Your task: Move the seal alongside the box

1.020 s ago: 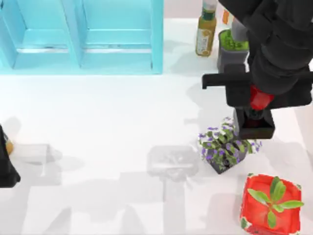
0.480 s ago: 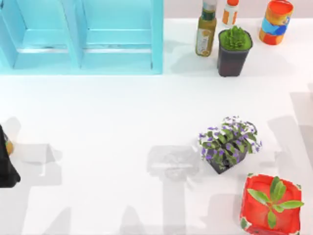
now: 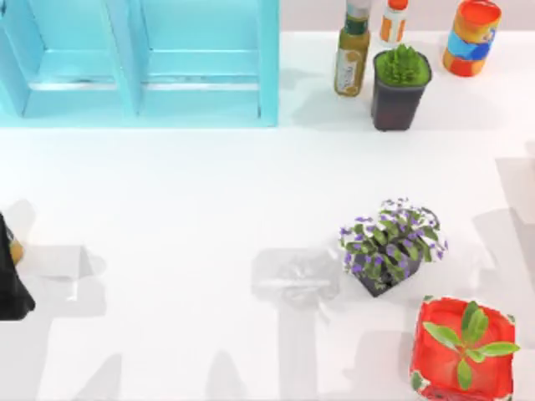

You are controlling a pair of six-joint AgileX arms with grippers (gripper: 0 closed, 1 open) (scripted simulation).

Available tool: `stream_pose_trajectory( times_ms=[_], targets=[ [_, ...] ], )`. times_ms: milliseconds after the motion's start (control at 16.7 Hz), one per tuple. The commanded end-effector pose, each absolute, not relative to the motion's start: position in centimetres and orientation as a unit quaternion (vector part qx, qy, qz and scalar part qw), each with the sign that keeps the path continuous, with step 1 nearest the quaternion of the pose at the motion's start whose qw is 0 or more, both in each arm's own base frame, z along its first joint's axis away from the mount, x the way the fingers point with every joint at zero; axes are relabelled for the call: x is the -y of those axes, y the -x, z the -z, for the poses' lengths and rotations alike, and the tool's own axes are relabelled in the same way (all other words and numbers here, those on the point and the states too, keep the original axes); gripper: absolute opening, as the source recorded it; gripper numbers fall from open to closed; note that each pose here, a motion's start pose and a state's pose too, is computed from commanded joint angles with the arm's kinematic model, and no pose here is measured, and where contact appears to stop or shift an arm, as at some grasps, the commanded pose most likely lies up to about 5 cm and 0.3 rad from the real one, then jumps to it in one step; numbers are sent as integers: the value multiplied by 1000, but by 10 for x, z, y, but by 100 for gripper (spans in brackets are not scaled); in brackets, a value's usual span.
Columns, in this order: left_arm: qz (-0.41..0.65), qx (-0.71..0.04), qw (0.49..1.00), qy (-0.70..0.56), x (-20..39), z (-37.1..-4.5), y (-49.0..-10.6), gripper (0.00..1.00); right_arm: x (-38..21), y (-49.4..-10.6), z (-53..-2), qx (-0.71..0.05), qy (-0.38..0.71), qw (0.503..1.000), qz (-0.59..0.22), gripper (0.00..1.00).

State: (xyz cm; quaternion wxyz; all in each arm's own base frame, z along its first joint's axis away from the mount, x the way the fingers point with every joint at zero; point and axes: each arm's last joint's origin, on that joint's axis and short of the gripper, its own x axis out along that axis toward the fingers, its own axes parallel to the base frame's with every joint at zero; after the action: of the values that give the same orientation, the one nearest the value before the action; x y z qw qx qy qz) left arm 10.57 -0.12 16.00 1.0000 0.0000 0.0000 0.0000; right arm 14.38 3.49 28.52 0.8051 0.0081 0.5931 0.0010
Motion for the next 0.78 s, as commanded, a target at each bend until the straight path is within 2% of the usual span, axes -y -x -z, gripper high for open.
stream_pose_trajectory(
  times_ms=[780],
  targets=[
    [0, 0, 1000, 0, 1, -160, -106, 100, -35, -151, -256, -591, -9, 806, -1, 0]
  ],
)
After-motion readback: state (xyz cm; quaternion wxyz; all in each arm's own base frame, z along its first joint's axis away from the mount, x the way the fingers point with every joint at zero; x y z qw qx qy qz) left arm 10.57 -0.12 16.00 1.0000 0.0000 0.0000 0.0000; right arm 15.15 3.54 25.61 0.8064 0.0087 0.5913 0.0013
